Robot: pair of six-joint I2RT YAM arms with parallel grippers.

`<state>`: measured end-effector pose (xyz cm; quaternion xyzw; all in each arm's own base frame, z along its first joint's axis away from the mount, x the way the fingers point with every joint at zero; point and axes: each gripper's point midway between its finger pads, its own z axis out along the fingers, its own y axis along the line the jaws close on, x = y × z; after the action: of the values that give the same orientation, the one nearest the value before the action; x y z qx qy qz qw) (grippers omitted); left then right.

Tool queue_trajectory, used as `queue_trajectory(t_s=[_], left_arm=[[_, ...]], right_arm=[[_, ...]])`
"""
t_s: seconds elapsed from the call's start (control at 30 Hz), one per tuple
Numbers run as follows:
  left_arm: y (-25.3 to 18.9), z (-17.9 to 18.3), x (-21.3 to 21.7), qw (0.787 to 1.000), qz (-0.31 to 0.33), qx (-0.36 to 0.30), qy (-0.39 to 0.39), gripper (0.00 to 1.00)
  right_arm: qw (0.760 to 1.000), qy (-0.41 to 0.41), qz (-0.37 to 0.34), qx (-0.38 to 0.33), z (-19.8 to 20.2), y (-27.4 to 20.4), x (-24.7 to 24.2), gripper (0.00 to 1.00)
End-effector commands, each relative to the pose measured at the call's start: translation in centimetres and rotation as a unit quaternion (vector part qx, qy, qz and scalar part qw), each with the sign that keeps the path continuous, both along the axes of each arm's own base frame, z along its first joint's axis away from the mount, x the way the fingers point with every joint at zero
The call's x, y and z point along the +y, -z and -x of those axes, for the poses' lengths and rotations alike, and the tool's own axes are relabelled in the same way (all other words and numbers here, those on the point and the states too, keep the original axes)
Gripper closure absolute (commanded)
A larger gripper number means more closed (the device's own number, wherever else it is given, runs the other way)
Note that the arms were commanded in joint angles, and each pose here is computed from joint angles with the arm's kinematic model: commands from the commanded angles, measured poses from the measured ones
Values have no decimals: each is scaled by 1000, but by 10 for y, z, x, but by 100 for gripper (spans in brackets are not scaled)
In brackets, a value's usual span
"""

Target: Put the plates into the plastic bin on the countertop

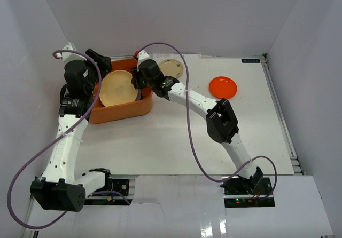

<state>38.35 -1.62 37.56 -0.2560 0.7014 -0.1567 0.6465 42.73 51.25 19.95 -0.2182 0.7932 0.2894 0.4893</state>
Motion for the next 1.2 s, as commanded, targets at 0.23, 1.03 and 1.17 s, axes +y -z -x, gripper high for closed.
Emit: queue_trajectory(t_s=[0.23,1.03,1.17], left_arm=[[3,1,-88,982,65,12,176,23],[194,-130,-355,943,270,163,109,33],[234,-161,-354,944,266,185,59,32]], right_arm=[[996,47,-58,-49,-11,-90,-81,48],[904,378,-191,57,24,13,-478,73],[904,375,-193,73,25,24,-479,68]])
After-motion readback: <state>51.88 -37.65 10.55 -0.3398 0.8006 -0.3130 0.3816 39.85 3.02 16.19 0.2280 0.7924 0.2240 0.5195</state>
